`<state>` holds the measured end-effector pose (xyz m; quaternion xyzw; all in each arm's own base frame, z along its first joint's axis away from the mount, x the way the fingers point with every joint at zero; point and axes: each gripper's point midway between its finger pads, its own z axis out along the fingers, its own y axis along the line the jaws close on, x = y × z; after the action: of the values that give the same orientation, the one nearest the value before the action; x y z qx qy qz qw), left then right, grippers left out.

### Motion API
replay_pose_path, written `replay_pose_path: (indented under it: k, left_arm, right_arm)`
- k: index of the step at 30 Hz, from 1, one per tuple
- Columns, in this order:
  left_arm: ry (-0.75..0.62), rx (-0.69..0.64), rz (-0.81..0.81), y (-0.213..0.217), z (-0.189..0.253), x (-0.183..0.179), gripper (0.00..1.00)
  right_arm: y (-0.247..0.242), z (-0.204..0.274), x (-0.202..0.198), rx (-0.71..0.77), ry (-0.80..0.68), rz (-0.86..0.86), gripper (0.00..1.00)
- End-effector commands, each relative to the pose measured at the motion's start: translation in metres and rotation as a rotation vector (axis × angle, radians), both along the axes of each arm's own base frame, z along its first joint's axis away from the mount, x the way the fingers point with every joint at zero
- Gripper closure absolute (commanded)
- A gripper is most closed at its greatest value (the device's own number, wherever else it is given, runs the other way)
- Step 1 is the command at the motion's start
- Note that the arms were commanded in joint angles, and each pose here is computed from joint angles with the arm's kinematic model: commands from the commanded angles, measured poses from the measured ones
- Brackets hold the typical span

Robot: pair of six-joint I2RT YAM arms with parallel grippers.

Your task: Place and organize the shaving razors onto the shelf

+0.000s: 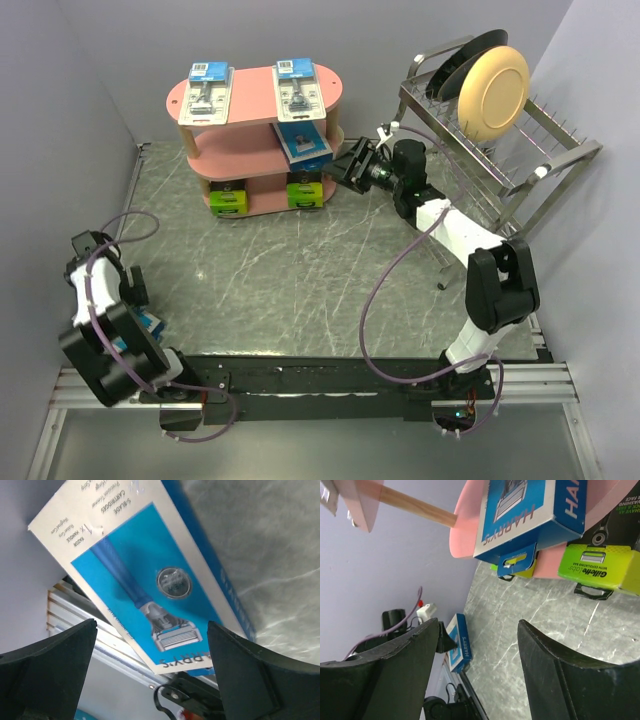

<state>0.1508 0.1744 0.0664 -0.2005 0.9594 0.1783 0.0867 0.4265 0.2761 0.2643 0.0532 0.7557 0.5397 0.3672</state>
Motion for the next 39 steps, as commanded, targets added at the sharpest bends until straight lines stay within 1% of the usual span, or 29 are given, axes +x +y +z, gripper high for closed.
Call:
replay_pose_path:
  k: [1,3,4,5,6,7,9,11,14,16,17,19,22,23,25,26,29,30,34,35,37,39]
  left_arm:
    - [0.006,0.005,-0.066,0.0,-0.012,-0.012,0.04]
    - [0.008,-0.015,-0.04,0.006,-0.02,-0.019,0.04]
    - [-0.015,-0.084,-0.046,0.001,-0.027,-0.016,0.04]
    - [-0.023,-0.107,-0.034,0.005,-0.029,-0.017,0.03]
    - [-0.044,-0.115,0.011,0.017,-0.025,-0.02,0.03]
    - [-0.054,-0.191,0.016,0.012,-0.033,-0.02,0.03]
    - [-0.058,-0.229,0.052,0.019,-0.036,-0.025,0.03]
    - [-0.055,-0.314,0.055,0.013,-0.047,-0.025,0.03]
    - [-0.062,-0.367,0.034,0.012,-0.054,-0.019,0.01]
    - [-0.06,-0.386,0.009,0.012,-0.058,-0.016,0.03]
    - [-0.065,-0.392,0.002,0.012,-0.06,-0.014,0.01]
    - [-0.073,-0.399,-0.022,0.01,-0.063,-0.008,0.0]
    - [-0.052,-0.394,-0.126,-0.006,-0.067,0.007,0.0]
    - [-0.041,-0.389,-0.201,-0.018,-0.067,0.019,0.01]
    - [-0.035,-0.385,-0.254,-0.03,-0.07,0.03,0.01]
    - [-0.024,-0.385,-0.305,-0.041,-0.071,0.041,0.01]
    - [-0.029,-0.418,-0.299,-0.055,-0.071,0.062,0.01]
    - [-0.05,-0.42,-0.271,-0.055,-0.067,0.074,0.01]
    - [-0.077,-0.512,-0.225,-0.078,-0.066,0.101,0.01]
    - [-0.088,-0.536,-0.247,-0.091,-0.064,0.11,0.0]
    - [-0.094,-0.547,-0.233,-0.101,-0.062,0.124,0.0]
    - [-0.124,-0.593,-0.232,-0.119,-0.057,0.139,0.01]
  right_arm:
    - [0.003,0.02,-0.014,-0.018,-0.075,0.017,0.28]
    - [0.009,0.021,-0.019,-0.028,-0.089,0.035,0.28]
    - [0.01,0.022,-0.021,-0.032,-0.095,0.04,0.28]
    - [0.012,0.024,-0.022,-0.034,-0.101,0.044,0.28]
    - [0.012,0.024,-0.023,-0.037,-0.101,0.044,0.27]
    - [0.013,0.024,-0.025,-0.04,-0.1,0.046,0.27]
    - [0.013,0.021,-0.026,-0.047,-0.099,0.048,0.27]
    - [0.014,0.019,-0.027,-0.054,-0.091,0.046,0.27]
    - [0.013,0.019,-0.027,-0.062,-0.1,0.041,0.27]
    - [0.013,0.02,-0.027,-0.065,-0.106,0.04,0.27]
    - [0.013,0.018,-0.028,-0.068,-0.106,0.043,0.26]
    - [0.012,0.017,-0.028,-0.076,-0.108,0.038,0.26]
    - [0.01,0.011,-0.027,-0.097,-0.108,0.027,0.26]
    - [0.009,0.009,-0.027,-0.105,-0.106,0.024,0.26]
    - [0.007,0.003,-0.027,-0.119,-0.097,0.019,0.26]
    - [0.007,0.002,-0.028,-0.12,-0.097,0.019,0.26]
    - [0.008,0.002,-0.031,-0.124,-0.109,0.033,0.26]
    - [0.009,0.002,-0.031,-0.127,-0.114,0.037,0.26]
    - [0.014,-0.003,-0.038,-0.129,-0.121,0.072,0.26]
    - [0.015,-0.005,-0.039,-0.13,-0.119,0.076,0.26]
    - [0.019,-0.01,-0.044,-0.133,-0.112,0.09,0.25]
    - [0.024,-0.01,-0.05,-0.129,-0.113,0.108,0.25]
